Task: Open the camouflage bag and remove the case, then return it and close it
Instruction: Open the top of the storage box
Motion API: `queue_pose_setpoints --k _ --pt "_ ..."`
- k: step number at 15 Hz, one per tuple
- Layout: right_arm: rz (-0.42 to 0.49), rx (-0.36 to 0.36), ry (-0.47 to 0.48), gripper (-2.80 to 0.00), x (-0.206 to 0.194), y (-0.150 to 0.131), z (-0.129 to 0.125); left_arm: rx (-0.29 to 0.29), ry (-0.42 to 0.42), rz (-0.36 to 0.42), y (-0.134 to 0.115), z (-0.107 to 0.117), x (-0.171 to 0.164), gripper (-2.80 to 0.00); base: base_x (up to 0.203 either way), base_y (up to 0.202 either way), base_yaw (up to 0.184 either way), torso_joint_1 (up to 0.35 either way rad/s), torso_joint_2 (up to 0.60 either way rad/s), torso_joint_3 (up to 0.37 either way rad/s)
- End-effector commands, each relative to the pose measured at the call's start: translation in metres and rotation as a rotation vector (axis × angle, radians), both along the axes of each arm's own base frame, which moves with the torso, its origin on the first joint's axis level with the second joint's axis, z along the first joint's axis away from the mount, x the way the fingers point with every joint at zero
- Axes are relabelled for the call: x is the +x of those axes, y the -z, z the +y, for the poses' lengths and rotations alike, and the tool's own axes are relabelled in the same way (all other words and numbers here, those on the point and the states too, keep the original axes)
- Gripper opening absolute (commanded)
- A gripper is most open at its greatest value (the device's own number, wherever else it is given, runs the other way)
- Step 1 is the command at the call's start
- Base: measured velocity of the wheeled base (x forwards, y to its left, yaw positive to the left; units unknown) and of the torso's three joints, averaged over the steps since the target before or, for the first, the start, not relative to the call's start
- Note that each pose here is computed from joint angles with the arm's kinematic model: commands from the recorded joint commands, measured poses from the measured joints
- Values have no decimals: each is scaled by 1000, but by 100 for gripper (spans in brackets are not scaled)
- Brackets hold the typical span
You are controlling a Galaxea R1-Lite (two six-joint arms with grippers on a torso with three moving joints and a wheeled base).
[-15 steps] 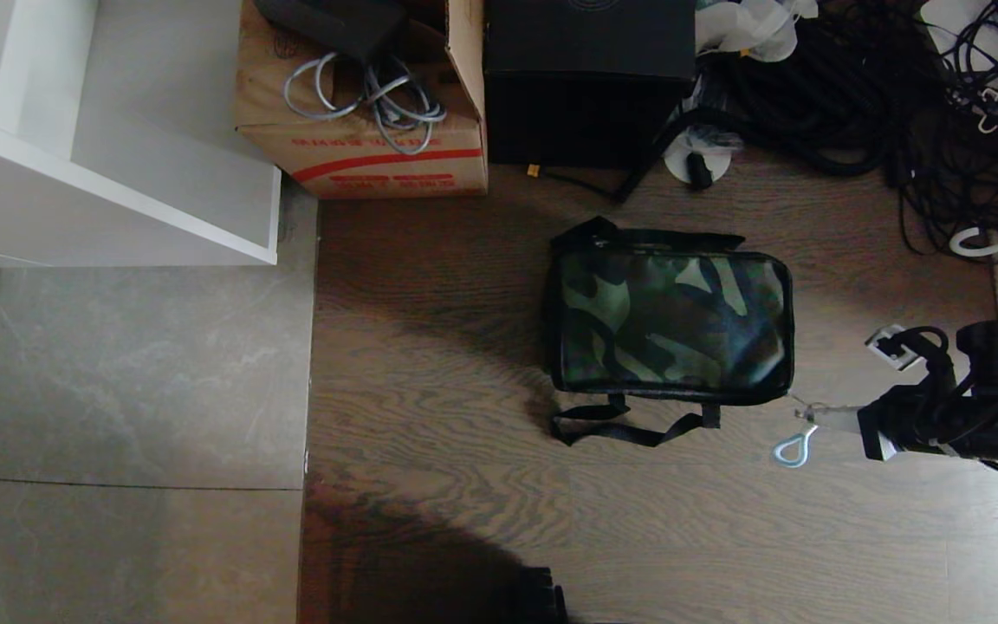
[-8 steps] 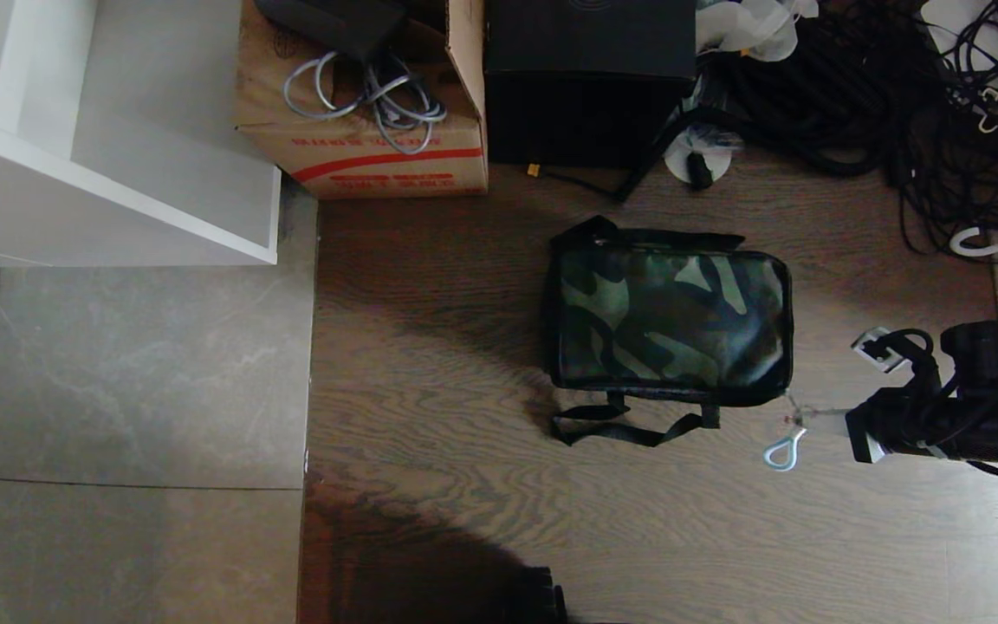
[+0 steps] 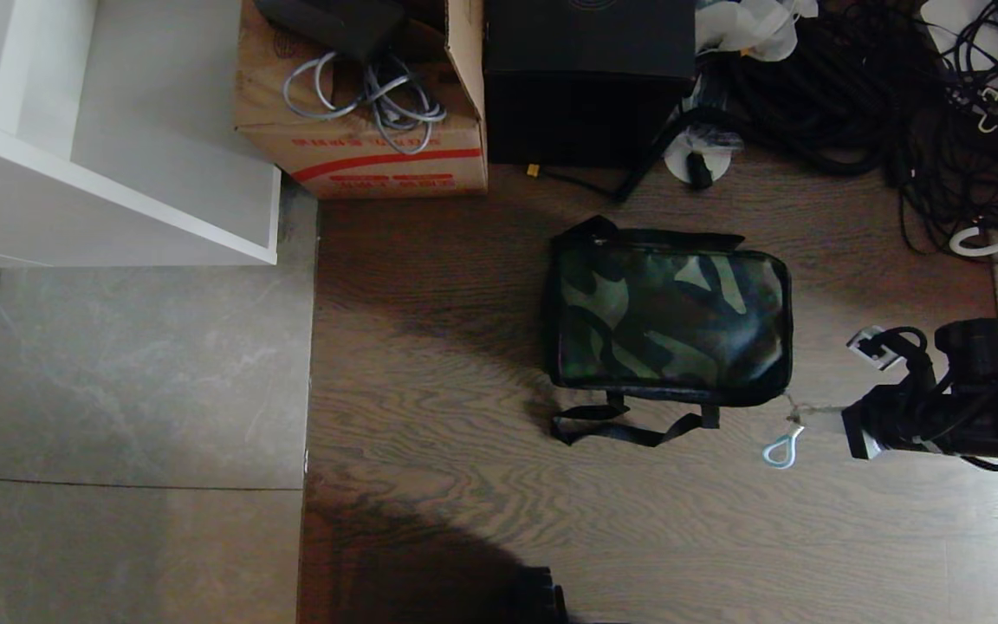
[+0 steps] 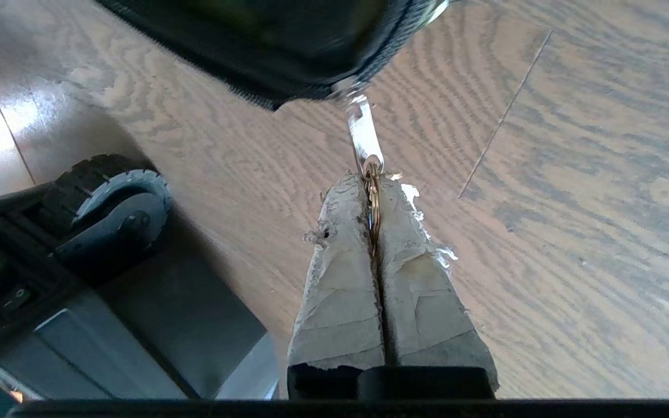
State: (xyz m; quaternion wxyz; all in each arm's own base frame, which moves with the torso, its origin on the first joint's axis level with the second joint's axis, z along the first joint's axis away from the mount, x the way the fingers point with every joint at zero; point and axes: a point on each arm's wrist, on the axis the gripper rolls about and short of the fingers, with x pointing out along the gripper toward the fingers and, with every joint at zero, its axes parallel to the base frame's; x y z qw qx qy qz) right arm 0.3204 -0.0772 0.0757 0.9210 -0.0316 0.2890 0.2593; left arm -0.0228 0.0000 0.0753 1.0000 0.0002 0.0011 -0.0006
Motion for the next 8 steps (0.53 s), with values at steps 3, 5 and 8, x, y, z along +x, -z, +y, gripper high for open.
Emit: queue_pose_setpoints --k 3,5,8 --pt "-9 -1 -1 -280 12 4 -5 0 -1 0 0 0 0 -280 0 0 0 0 0 0" --pt "-16 -4 -2 -280 18 3 -6 1 -1 1 0 0 0 -280 0 0 0 0 0 0" --pt "-11 1 0 -280 26 -1 -9 1 -1 1 0 0 0 -280 0 0 0 0 0 0"
